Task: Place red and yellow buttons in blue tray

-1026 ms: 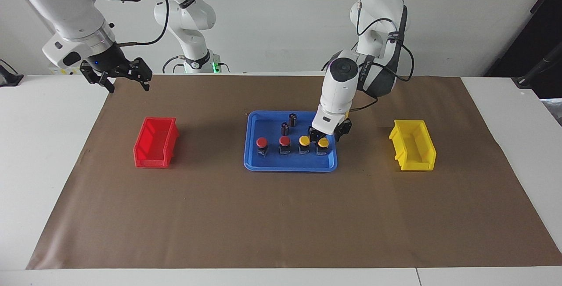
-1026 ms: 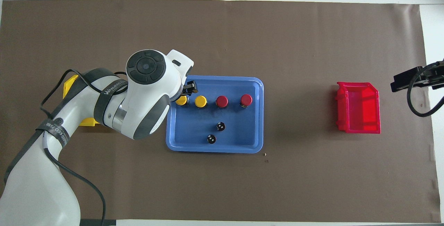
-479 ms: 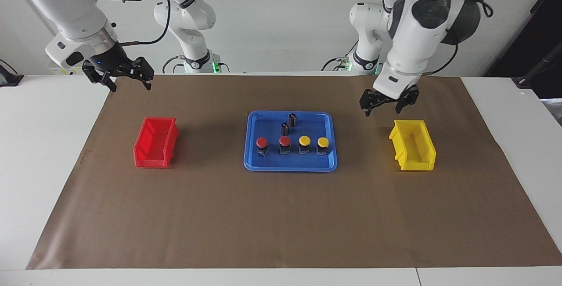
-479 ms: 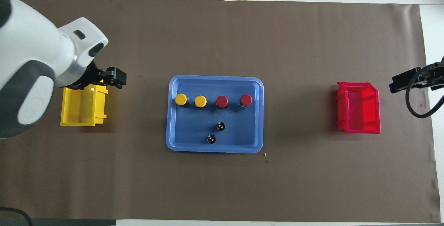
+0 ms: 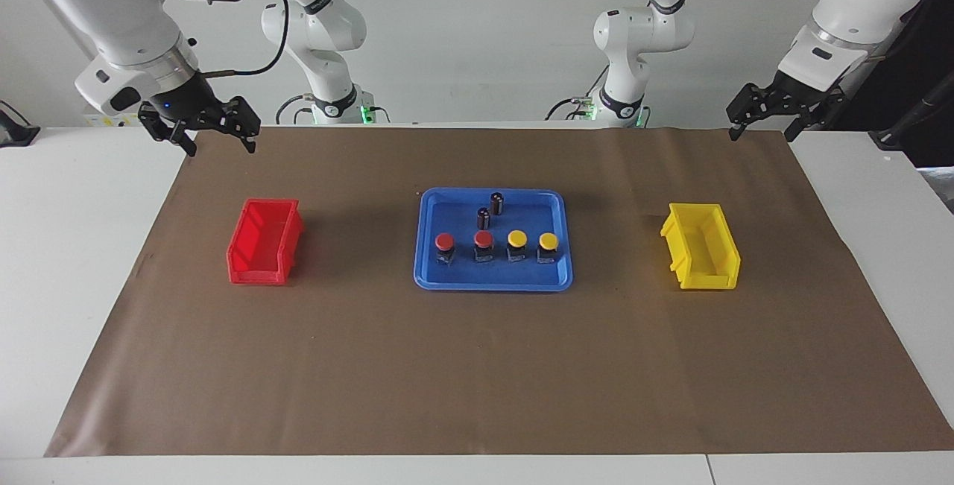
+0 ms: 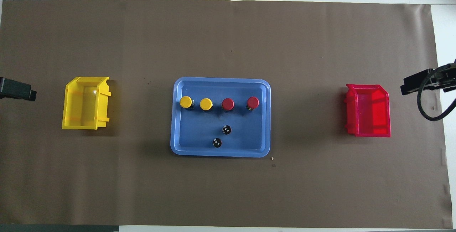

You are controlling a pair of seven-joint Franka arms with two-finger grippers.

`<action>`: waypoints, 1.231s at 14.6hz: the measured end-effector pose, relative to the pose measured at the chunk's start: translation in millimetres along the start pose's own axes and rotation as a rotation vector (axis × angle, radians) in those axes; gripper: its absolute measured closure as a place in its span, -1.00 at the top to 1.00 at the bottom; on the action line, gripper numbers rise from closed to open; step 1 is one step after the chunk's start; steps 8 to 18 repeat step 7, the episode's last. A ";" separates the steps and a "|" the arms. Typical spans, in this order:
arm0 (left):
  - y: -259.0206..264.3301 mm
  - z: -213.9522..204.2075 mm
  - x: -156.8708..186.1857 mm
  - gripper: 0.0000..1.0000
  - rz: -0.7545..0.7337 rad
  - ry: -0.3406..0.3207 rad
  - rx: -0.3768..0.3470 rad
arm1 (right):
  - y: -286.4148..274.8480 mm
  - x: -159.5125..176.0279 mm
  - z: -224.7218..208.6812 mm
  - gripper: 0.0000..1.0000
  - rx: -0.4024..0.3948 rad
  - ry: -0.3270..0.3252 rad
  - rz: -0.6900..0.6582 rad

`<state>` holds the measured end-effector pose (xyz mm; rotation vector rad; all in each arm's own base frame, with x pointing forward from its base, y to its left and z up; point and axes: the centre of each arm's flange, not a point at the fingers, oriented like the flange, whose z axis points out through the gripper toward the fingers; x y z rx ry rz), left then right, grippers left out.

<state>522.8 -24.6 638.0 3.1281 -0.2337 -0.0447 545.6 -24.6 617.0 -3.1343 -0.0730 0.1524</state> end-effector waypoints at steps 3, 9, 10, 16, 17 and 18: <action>5.5 3.6 8.5 1.00 0.014 0.014 -0.002 | 0.0 0.0 -0.1 1.00 0.000 0.000 0.000; 14.9 8.3 14.8 1.00 0.031 0.022 -0.001 | 0.0 0.0 -0.3 1.00 0.000 0.001 0.000; 14.9 8.3 14.8 1.00 0.031 0.022 -0.001 | 0.0 0.0 -0.3 1.00 0.000 0.001 0.000; 14.9 8.3 14.8 1.00 0.031 0.022 -0.001 | 0.0 0.0 -0.3 1.00 0.000 0.001 0.000; 14.9 8.3 14.8 1.00 0.031 0.022 -0.001 | 0.0 0.0 -0.3 1.00 0.000 0.001 0.000; 14.9 8.3 14.8 1.00 0.031 0.022 -0.001 | 0.0 0.0 -0.3 1.00 0.000 0.001 0.000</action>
